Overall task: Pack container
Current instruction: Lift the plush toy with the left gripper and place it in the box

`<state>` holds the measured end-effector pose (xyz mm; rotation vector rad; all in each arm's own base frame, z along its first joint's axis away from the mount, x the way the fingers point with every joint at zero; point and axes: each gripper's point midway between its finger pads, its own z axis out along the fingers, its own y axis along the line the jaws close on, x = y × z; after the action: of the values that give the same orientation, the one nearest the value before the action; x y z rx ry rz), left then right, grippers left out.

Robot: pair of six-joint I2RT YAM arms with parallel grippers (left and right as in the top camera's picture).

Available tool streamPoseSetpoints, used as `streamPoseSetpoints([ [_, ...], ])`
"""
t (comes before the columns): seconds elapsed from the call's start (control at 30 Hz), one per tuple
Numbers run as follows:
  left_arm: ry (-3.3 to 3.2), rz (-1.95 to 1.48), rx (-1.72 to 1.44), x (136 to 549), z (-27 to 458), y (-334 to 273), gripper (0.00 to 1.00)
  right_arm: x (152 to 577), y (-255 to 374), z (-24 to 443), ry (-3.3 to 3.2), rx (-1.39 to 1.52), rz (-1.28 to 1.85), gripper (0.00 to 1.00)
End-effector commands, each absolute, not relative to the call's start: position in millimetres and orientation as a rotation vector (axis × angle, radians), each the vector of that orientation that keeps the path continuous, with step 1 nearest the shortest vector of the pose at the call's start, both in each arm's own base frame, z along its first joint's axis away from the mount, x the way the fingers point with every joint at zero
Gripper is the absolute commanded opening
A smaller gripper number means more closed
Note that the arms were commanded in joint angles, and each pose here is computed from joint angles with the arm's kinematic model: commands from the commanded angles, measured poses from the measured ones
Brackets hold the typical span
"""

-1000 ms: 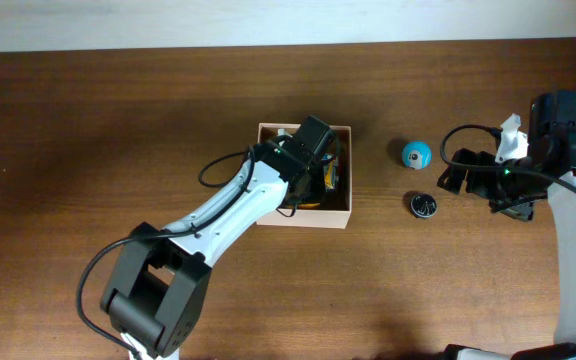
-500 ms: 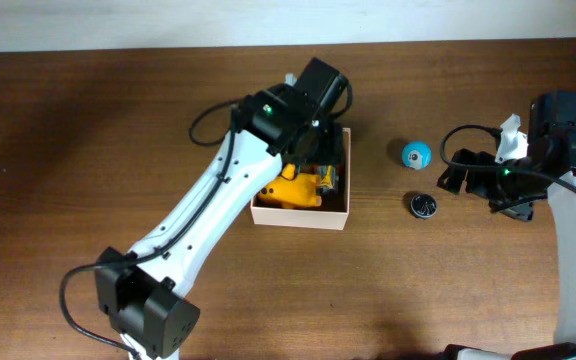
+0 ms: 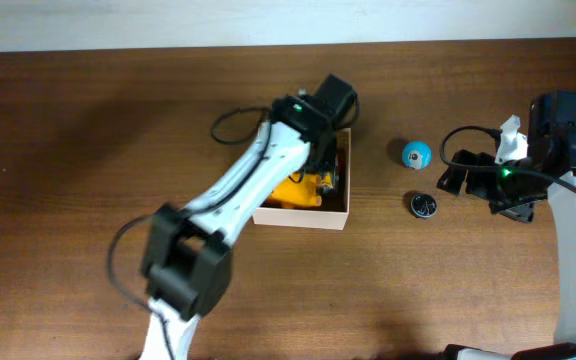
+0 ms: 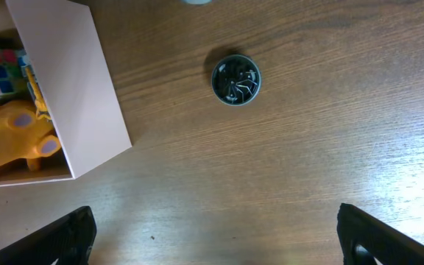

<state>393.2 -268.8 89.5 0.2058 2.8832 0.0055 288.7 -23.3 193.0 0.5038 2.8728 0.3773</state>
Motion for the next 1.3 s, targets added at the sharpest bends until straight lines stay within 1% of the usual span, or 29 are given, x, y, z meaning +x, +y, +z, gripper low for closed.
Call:
streamPoseSetpoints([
  [0.0, 2.96, 0.09, 0.251, 384, 54, -264, 0.02, 290, -23, 197, 2.861, 0.506, 0.389, 0.99],
  [0.13, 2.997, 0.067, 0.26, 378, 47, -267, 0.02, 290, -23, 197, 2.863, 0.507, 0.389, 0.99],
  [0.23, 2.987, 0.051, 0.258, 380, 56, -268, 0.02, 290, -23, 197, 2.863, 0.507, 0.389, 0.99],
  [0.3, 2.963, 0.041, 0.253, 383, 67, -270, 0.02, 290, -23, 197, 2.863, 0.507, 0.389, 0.99],
  [0.47, 2.839, -0.03, 0.226, 392, 129, -270, 0.02, 290, -23, 197, 2.863, 0.507, 0.389, 0.99],
  [0.57, 2.826, -0.038, 0.226, 379, 157, -261, 0.03, 290, -23, 197, 2.863, 0.507, 0.389, 0.99],
  [0.63, 2.847, -0.019, 0.242, 368, 162, -257, 0.03, 290, -23, 197, 2.863, 0.507, 0.389, 0.99],
  [0.73, 2.884, 0.017, 0.273, 356, 156, -256, 0.03, 290, -23, 197, 2.862, 0.507, 0.389, 0.99],
  [0.83, 2.885, 0.017, 0.295, 353, 143, -262, 0.03, 290, -23, 197, 2.863, 0.507, 0.389, 0.99],
  [1.0, 2.877, 0.03, 0.299, 355, 98, -265, 0.03, 289, -23, 197, 2.864, 0.507, 0.389, 0.99],
  [1.07, 2.884, 0.105, 0.19, 354, 84, -252, 0.02, 289, -23, 197, 2.865, 0.507, 0.389, 0.99],
  [1.13, 2.869, 0.155, 0.126, 356, 80, -243, 0.02, 289, -23, 197, 2.866, 0.508, 0.39, 0.99],
  [1.27, 2.818, 0.103, 0.159, 368, 82, -254, 0.02, 289, -23, 197, 2.865, 0.508, 0.39, 0.99],
])
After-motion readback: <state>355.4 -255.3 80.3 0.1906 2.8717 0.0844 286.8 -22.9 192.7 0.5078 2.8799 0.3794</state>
